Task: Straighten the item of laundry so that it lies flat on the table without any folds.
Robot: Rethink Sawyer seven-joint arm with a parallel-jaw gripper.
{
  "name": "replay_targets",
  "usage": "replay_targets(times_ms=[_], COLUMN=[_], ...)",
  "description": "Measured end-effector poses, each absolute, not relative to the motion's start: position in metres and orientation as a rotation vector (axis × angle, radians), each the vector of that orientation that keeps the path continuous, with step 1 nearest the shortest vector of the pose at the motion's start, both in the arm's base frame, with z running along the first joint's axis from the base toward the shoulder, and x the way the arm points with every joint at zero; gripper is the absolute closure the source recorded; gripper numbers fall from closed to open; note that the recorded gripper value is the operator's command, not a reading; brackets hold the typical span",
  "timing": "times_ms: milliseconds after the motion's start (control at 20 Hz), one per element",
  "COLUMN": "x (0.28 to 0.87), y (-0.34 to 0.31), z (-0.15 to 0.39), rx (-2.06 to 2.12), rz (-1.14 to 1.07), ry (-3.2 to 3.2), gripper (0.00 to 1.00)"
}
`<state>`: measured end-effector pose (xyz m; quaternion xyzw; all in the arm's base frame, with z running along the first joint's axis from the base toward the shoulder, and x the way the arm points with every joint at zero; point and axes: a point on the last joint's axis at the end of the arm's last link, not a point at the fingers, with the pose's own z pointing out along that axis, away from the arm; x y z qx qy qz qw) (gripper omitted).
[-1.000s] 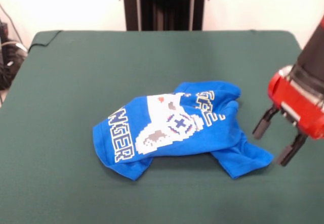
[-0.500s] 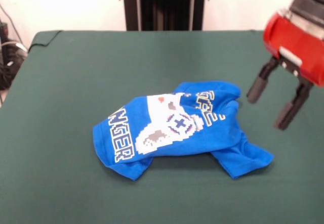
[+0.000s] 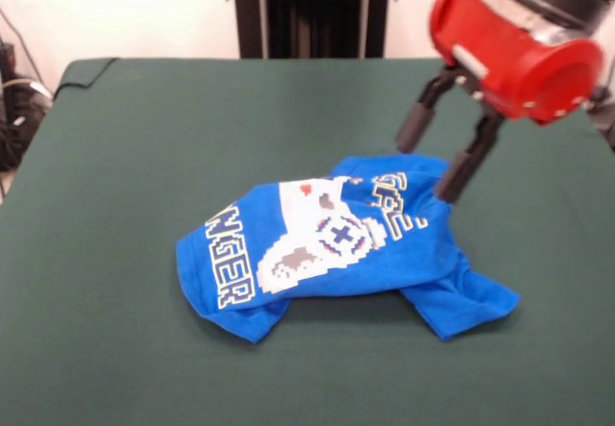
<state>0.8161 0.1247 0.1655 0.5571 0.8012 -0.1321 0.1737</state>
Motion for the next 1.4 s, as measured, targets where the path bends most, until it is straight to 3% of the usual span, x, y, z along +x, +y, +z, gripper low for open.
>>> replay_targets(times_ms=[850,1400], x=[0.825,0.820], y=[0.008,0.004], z=[0.146,0.111], rx=[1.476,1.460], rz=[-0.458,-0.476], ry=[2.155,2.190], gripper=[0.00,0.00])
